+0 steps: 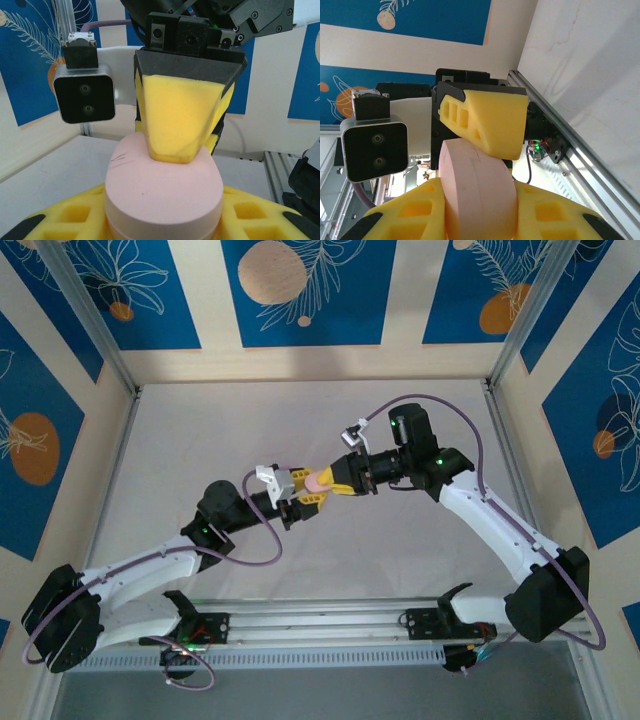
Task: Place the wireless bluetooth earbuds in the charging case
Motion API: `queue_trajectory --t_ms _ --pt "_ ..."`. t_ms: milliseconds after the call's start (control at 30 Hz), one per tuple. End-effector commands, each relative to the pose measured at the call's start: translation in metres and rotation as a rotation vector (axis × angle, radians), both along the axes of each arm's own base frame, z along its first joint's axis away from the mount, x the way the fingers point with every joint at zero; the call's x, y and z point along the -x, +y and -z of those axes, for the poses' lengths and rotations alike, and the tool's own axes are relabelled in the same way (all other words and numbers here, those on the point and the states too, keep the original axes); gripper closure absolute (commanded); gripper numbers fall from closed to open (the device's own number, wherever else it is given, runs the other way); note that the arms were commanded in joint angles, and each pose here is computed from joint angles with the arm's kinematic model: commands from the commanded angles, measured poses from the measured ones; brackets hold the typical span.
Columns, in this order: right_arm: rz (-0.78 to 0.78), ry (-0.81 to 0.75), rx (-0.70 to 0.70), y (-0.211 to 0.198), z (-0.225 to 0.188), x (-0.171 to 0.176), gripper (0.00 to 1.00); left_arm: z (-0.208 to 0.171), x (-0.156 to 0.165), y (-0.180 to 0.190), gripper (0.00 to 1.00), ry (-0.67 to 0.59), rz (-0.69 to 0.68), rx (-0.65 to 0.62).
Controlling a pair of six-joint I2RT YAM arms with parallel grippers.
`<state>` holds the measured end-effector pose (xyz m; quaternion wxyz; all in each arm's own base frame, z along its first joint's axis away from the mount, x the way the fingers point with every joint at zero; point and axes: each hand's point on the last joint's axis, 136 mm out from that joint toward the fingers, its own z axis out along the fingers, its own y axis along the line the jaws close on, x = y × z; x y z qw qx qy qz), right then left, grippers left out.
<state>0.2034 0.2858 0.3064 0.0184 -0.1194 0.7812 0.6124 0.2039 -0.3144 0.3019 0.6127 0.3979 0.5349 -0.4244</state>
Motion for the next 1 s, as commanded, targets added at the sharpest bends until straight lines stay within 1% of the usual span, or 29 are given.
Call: queue_trajectory --t_ms 0,67,233,467,567,733,867,967 --pt "0.02 -0.022 -0.005 -0.006 -0.006 0.002 0.83 -0.017 0.0 0.001 0.55 -0.029 -0.02 0.016" --pt "0.041 -0.034 -0.007 -0.009 -0.008 0.0 0.84 -0.016 -0.001 0.002 0.5 -0.025 -0.029 0.01" --pt "0.124 -0.054 -0.002 -0.021 -0.008 -0.012 0.85 -0.012 -0.001 0.004 0.45 -0.012 -0.039 -0.01" --pt "0.319 -0.043 0.035 -0.05 0.01 -0.039 0.85 -0.011 -0.003 0.012 0.41 0.006 -0.08 -0.021" --pt "0.415 -0.028 0.088 -0.065 0.027 -0.051 0.84 -0.012 -0.007 0.019 0.4 0.011 -0.129 -0.016" --pt "0.557 0.028 0.227 -0.087 0.07 -0.067 0.84 -0.014 -0.016 0.032 0.38 0.027 -0.223 -0.02" --pt "0.578 0.047 0.279 -0.093 0.096 -0.073 0.83 -0.011 -0.027 0.045 0.35 0.068 -0.321 -0.044" --pt "0.576 0.056 0.323 -0.095 0.118 -0.076 0.82 0.005 -0.045 0.06 0.32 0.152 -0.457 -0.102"
